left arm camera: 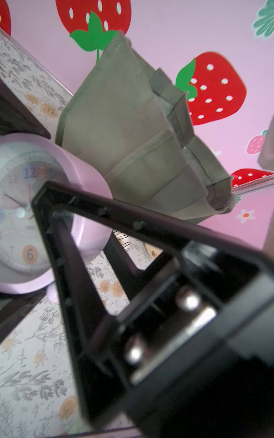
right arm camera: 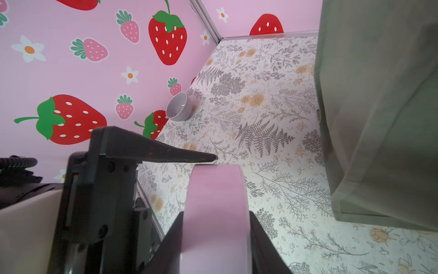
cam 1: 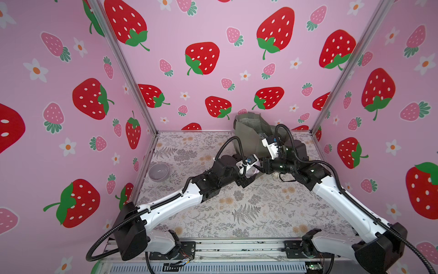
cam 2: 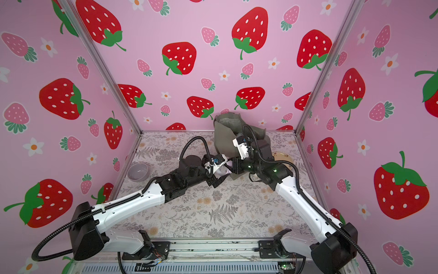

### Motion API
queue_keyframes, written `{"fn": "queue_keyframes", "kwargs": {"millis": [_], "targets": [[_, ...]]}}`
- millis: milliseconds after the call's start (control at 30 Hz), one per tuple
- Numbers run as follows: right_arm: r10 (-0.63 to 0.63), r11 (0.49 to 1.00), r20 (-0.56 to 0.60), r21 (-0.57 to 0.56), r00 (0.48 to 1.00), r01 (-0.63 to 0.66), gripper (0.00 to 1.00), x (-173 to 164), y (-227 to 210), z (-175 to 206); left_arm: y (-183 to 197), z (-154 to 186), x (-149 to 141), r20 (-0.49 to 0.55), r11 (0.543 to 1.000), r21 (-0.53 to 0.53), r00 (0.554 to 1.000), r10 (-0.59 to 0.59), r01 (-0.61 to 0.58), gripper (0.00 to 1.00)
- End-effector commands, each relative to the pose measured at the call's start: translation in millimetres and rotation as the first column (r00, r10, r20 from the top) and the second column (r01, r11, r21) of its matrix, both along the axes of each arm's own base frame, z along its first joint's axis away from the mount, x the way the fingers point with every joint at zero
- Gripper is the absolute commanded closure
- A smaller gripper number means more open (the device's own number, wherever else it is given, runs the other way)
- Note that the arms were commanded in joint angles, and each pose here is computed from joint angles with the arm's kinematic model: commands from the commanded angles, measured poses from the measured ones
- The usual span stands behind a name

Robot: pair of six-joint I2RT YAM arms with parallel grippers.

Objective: Put the alarm clock into the canvas bag
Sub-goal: Place the alarm at the canvas bag.

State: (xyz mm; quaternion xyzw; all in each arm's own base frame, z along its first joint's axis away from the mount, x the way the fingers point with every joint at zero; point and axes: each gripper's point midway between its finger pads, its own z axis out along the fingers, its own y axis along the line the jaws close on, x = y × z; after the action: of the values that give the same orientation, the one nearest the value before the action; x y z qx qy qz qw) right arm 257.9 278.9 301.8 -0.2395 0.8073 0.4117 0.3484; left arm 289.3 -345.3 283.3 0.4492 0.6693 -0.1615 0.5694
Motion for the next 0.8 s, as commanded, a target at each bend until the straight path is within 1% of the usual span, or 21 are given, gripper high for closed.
{"fn": "queue_keyframes", "kwargs": {"millis": [0,133,233,400,500,600,633,667,767], "targets": [[-0.04,0.999,0.127,0.009,0.991,0.039,0.67,9,-6,43,15,36,5,0.07,0.99,-0.129,0.996,0.063,-0.054,0.0],[-0.14,0.99,0.23,0.022,0.963,0.138,0.66,33,-24,82,35,27,1,-0.016,0.983,-0.173,0.998,0.053,-0.055,0.01],[-0.214,0.976,0.297,0.022,0.931,0.217,0.65,56,-35,103,48,20,-4,-0.043,0.978,-0.197,0.997,0.059,-0.067,0.01],[-0.312,0.937,0.432,-0.009,0.846,0.349,0.64,105,-45,124,65,6,-9,-0.073,0.97,-0.224,0.994,0.076,-0.09,0.01],[-0.35,0.903,0.488,-0.052,0.8,0.427,0.63,142,-48,127,69,-2,-10,-0.085,0.971,-0.219,0.993,0.084,-0.101,0.0],[-0.409,0.831,0.511,-0.132,0.756,0.54,0.63,183,-58,119,71,-9,-9,-0.098,0.97,-0.216,0.991,0.093,-0.113,0.0],[-0.418,0.812,0.512,-0.159,0.75,0.561,0.62,195,-60,113,72,-10,-9,-0.103,0.969,-0.217,0.99,0.095,-0.116,0.0],[-0.417,0.806,0.503,-0.181,0.757,0.564,0.62,206,-59,107,73,-11,-8,-0.108,0.968,-0.221,0.989,0.098,-0.12,0.0],[-0.387,0.806,0.465,-0.248,0.796,0.537,0.61,227,-48,87,76,-9,-9,-0.11,0.964,-0.235,0.989,0.102,-0.125,0.0]]}}
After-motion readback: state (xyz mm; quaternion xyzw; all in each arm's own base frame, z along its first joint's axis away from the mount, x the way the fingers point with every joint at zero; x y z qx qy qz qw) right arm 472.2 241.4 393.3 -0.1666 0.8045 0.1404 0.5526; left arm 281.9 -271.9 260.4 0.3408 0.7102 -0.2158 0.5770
